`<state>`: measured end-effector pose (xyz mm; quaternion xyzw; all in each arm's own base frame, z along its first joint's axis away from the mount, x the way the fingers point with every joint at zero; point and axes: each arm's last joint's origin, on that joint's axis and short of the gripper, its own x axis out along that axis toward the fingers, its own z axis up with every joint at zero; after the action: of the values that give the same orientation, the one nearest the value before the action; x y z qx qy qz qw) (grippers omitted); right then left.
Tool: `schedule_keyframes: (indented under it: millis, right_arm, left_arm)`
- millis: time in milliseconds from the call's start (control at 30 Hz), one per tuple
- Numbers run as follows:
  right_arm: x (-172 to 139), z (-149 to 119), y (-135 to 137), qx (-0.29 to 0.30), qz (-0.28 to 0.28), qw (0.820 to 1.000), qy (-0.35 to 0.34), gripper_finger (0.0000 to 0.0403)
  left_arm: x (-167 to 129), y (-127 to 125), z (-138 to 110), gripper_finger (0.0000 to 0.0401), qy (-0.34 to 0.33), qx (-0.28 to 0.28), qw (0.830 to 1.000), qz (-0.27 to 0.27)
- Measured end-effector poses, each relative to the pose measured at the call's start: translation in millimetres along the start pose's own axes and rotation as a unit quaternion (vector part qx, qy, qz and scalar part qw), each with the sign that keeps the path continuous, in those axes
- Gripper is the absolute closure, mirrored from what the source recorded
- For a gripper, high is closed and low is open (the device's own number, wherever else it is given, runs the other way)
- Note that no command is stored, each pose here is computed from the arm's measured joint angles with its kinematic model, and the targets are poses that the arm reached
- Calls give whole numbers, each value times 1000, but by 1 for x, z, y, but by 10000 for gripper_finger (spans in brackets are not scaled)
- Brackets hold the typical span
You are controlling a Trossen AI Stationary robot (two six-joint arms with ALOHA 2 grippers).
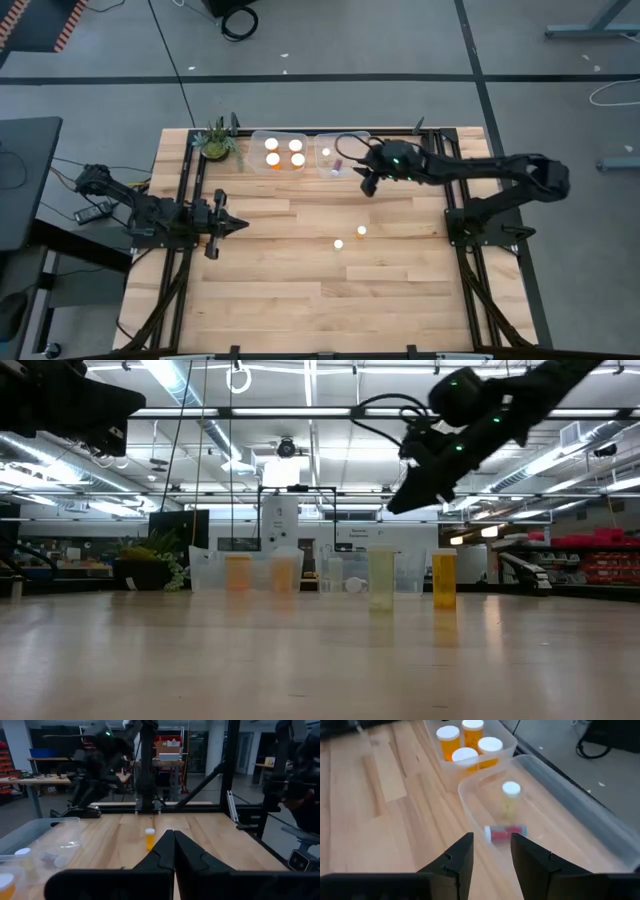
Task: Pick and place medicine bottles into bin by pill shape (circle, oval)
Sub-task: Put the small blue pill bottle into the right bin
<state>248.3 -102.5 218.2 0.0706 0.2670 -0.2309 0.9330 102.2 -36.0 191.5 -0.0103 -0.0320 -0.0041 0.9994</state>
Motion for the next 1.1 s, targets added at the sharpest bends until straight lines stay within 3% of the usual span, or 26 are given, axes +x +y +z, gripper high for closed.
schedule_keyframes:
  millis: [367, 600, 700, 867, 1100]
  right_arm:
    - [39, 66, -20, -148, -10, 984, 96, 265]
    - [75, 69, -28, -250, 76, 948, 184, 265]
    - [92, 57, -28, -303, 96, 923, 218, 265]
    - [103, 50, -31, -373, 83, 894, 234, 265]
    - [104, 54, -34, -412, 78, 883, 211, 265]
  left_arm:
    - [0, 0, -2, 344, 10, 6, 1000, 0]
    - [0, 0, -2, 336, 10, 10, 1000, 0]
    - [0, 0, -5, 341, 24, 85, 996, 0]
    - [0, 0, -10, 348, 46, 231, 972, -9]
    - [0, 0, -10, 341, 46, 254, 966, -10]
